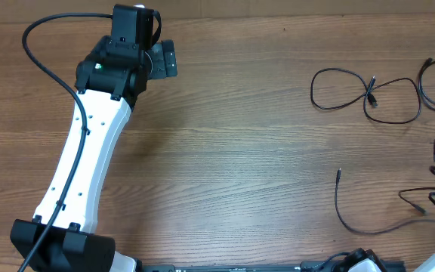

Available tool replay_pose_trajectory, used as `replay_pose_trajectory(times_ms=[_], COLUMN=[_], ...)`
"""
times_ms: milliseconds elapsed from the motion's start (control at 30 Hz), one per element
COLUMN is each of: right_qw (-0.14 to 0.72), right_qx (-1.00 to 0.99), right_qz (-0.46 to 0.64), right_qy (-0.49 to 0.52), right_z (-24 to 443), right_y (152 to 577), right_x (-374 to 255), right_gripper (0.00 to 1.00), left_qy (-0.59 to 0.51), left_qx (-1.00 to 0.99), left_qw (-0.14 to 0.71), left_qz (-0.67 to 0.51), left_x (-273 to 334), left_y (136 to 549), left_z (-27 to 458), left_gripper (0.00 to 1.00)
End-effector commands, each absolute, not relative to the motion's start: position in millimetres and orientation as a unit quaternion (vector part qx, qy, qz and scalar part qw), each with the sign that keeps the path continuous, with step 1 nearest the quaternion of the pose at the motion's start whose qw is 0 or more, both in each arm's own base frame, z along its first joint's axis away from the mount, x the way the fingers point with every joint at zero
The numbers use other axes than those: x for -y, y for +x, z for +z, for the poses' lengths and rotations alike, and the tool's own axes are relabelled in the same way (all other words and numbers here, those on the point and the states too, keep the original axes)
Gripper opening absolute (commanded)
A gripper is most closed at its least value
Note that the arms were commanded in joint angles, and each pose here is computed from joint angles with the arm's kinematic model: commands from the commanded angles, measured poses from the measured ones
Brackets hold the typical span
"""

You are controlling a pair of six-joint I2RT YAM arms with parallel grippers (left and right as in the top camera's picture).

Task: Untangle cables

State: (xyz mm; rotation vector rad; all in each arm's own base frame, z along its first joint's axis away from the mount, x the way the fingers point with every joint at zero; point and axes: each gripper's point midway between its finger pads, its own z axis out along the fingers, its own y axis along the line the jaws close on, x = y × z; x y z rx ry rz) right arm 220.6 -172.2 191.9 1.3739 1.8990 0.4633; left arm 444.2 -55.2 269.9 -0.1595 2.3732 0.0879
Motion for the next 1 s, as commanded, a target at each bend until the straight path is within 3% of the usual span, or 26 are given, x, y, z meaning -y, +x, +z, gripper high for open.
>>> replay_pose_trajectory(times_ms=[0, 367, 633, 900, 933, 967], right_qw=[0.376, 0.208, 0.055, 0.038, 0.038, 0.038], right_qx=[-0.753, -0.601, -0.623, -0.627, -0.627, -0.627], right_qz=[0.14, -0.08, -0.08, -0.078, -0.078, -0.077], right_qy=[0.522, 0.768, 0.776, 0.774, 0.774, 0.774], right_z=[194.8, 98.9, 7.6, 1.0, 1.0, 0.9], right_y=[216.8, 148.9, 137.9, 137.2, 137.3, 137.5], right_x=[180.6, 272.4, 263.1, 261.0, 261.1, 260.9], right_gripper=[1.0, 1.0, 1.0, 1.0, 0.88, 0.24], left_qy=[-0.048, -0.045, -0.036, -0.032, -0.032, -0.032], left_qx=[-0.924, -0.924, -0.925, -0.926, -0.926, -0.926], left_qw=[0.378, 0.379, 0.378, 0.375, 0.375, 0.375], left_qz=[0.035, 0.035, 0.011, 0.001, 0.001, 0.001], left_x=[58.3, 58.5, 67.5, 71.4, 71.4, 71.4], left_y=[444.7, 444.8, 445.7, 445.0, 445.0, 445.0], left_z=[277.0, 277.1, 276.8, 275.9, 275.9, 275.9], left_gripper=[1.0, 1.0, 0.99, 1.0, 1.0, 1.0])
